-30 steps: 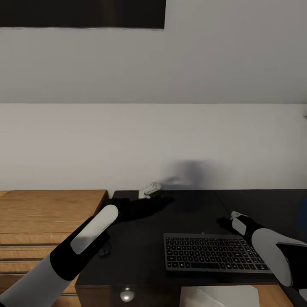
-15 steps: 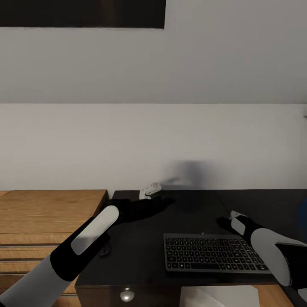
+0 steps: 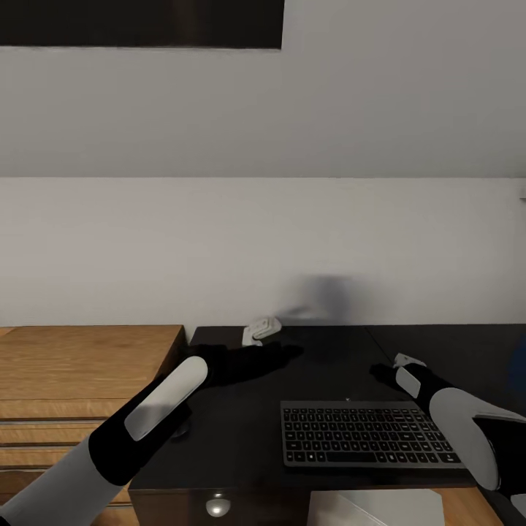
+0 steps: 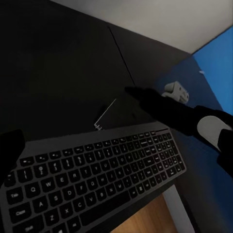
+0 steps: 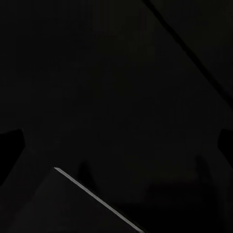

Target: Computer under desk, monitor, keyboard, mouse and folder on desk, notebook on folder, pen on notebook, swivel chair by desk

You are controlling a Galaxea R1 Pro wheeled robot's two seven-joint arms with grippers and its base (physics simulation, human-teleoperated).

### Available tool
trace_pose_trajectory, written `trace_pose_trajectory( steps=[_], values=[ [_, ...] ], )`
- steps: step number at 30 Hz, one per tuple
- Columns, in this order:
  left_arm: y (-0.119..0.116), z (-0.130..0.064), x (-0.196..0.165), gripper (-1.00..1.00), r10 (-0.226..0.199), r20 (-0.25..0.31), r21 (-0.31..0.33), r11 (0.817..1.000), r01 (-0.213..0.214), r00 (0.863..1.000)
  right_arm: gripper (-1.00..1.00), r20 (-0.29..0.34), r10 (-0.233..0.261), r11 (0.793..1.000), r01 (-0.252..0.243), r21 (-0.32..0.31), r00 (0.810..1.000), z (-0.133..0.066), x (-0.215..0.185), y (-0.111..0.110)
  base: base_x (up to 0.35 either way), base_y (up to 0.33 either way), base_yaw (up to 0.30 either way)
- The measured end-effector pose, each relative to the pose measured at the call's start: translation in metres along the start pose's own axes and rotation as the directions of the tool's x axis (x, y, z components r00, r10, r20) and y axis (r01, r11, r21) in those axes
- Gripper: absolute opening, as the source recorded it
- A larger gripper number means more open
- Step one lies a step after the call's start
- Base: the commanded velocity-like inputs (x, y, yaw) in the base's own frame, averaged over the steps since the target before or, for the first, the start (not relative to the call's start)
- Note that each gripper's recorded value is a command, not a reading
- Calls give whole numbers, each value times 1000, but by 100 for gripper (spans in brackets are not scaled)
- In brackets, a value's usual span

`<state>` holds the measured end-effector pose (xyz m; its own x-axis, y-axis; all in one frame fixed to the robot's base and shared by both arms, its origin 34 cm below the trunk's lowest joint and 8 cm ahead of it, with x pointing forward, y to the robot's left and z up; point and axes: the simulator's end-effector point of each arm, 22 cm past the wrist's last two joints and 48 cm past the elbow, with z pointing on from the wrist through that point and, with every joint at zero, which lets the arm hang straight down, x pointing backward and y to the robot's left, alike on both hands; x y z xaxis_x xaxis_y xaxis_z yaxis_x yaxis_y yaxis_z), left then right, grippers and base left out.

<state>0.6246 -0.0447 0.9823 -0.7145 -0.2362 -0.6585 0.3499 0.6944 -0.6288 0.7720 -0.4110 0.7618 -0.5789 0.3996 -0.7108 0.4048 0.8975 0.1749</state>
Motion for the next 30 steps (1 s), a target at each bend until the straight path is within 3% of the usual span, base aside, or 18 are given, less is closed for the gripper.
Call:
trace_pose_trajectory(
  steps=[5, 15, 30],
  values=[
    [0, 0, 0, 100, 1, -1, -1, 1000, -1, 1000, 100, 2, -2, 1000, 2, 11, 1000, 0, -1, -2, 0, 0, 0],
    [1, 0, 0, 100, 1, 0, -3, 1000, -1, 1000, 100, -3, -3, 992, 4, 127, 1000, -2, 0, -27, 0, 0, 0],
    [1, 0, 0, 100, 1, 0, -1, 1000, -1, 1000, 100, -18, -6, 989, 9, 151, 1000, -2, 4, -32, -48, 34, 0]
  ],
)
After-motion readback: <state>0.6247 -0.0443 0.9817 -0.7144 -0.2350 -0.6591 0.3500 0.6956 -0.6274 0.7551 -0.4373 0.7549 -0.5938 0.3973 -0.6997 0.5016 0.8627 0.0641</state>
